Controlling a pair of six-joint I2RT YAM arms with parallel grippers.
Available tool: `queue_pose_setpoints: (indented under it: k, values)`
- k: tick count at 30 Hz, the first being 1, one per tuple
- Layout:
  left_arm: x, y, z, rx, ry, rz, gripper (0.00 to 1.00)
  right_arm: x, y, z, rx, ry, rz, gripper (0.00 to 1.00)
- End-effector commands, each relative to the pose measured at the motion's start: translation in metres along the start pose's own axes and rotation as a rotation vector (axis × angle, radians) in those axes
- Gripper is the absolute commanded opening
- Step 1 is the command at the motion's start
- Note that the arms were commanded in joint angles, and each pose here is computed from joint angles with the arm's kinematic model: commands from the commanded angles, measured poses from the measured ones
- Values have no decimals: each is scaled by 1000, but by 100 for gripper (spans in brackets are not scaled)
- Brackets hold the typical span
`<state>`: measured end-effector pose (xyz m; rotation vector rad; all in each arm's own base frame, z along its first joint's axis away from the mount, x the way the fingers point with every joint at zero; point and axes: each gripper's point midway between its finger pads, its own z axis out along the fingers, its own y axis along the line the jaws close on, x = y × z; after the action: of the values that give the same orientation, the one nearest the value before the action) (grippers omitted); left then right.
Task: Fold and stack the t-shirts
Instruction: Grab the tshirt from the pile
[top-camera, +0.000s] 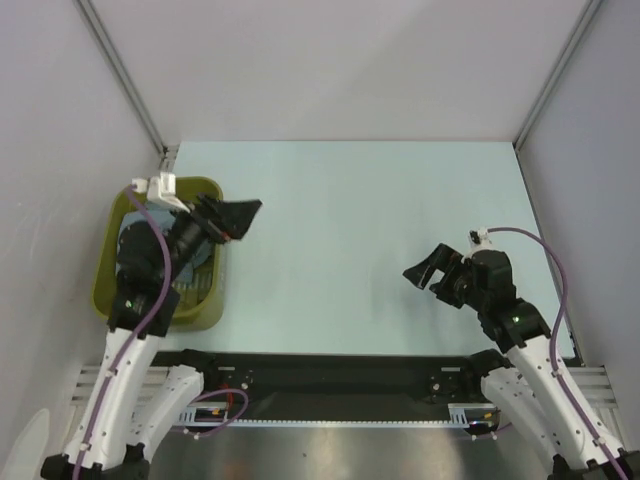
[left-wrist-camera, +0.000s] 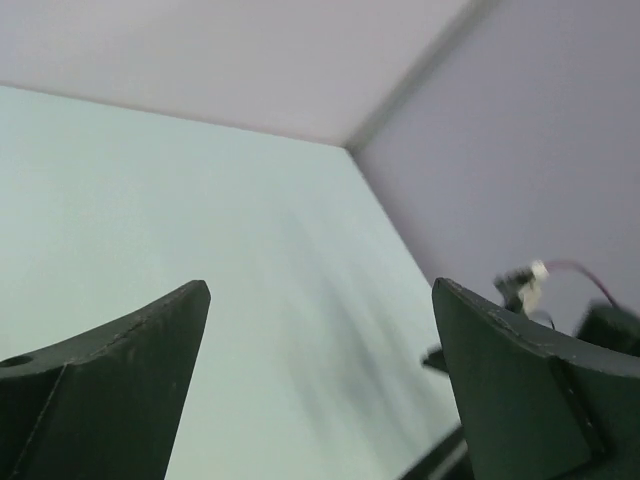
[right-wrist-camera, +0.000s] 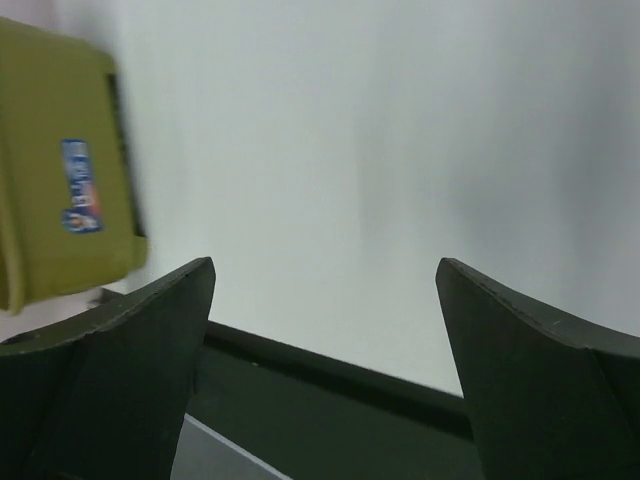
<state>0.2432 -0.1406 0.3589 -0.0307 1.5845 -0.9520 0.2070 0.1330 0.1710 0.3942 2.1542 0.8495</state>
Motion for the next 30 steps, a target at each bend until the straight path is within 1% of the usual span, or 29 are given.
queue_pose_setpoints:
  k: [1, 2, 3, 4, 5, 6, 7, 8, 9, 10, 11, 12, 13, 14, 15, 16, 17, 19, 22, 23, 24, 25, 26, 27, 28, 29, 30]
  values:
    - [-48, 58, -5, -452, -104, -30, 100, -1, -20, -12, 167, 49, -27, 100]
    - [-40, 109, -25, -765, -124, -125, 100, -6, -16, -13, 168, 43, -22, 100]
    - [-57, 111, -34, -849, -226, -267, 100, -14, -16, -14, 176, 29, 1, 100]
    - [-55, 120, -42, -916, -235, -289, 100, -12, -17, -15, 198, 60, 27, 100]
    - [-64, 120, -38, -888, -248, -288, 100, -25, -9, -20, 201, 37, 57, 100]
    - [-66, 119, -31, -831, -191, -157, 100, -27, -11, -22, 222, 43, 98, 100]
    - [-74, 111, -21, -759, -183, -87, 100, -27, -16, -24, 250, 76, 117, 100]
    - [-85, 105, -12, -708, -201, -46, 100, -32, -16, -25, 252, 77, 119, 100]
    - [-88, 106, -11, -717, -191, -38, 100, -33, -15, -24, 235, 88, 105, 100]
    - [-94, 108, -2, -729, -164, -27, 100, -32, -9, -23, 198, 112, 50, 100]
    - [-92, 114, -3, -752, -125, -14, 100, -34, -7, -21, 195, 118, 50, 100]
    - [-95, 115, 2, -753, -114, -14, 100, -33, -8, -21, 207, 121, 65, 100]
    - [-90, 125, 7, -768, -87, -19, 100, -32, -8, -22, 208, 136, 68, 100]
    - [-90, 139, 3, -811, -82, -28, 100, -31, -7, -20, 200, 155, 53, 100]
    - [-94, 154, -6, -905, -118, -58, 100, -33, -4, -20, 190, 162, 33, 100]
    - [-74, 177, -14, -1018, -44, -94, 100, -33, -5, -21, 197, 173, 5, 100]
    - [-75, 194, -27, -1100, -56, -120, 100, -33, -5, -20, 199, 178, -13, 100]
    - [-71, 215, -42, -1215, -60, -98, 100, -36, -9, -18, 231, 191, -24, 100]
    - [-49, 251, -60, -1395, 29, -91, 100, -34, -23, -14, 302, 223, -34, 100]
    - [-45, 264, -65, -1428, 52, -110, 97, -34, -26, -14, 315, 228, -42, 100]
    - [-36, 281, -61, -1440, 122, -117, 92, -33, -27, -13, 320, 233, -50, 100]
    - [-35, 289, -58, -1440, 128, -130, 90, -34, -28, -13, 321, 228, -58, 100]
    - [-35, 297, -52, -1426, 128, -131, 90, -33, -29, -12, 324, 231, -63, 100]
    - [-24, 309, -45, -1399, 171, -100, 91, -32, -29, -11, 323, 235, -73, 100]
    - [-34, 317, -26, -1337, 120, -79, 95, -31, -29, -10, 318, 237, -77, 100]
    - [-30, 327, -23, -1326, 132, -102, 96, -31, -27, -9, 309, 240, -87, 100]
    - [-15, 346, -21, -1368, 194, -130, 98, -31, -25, -7, 298, 244, -104, 100]
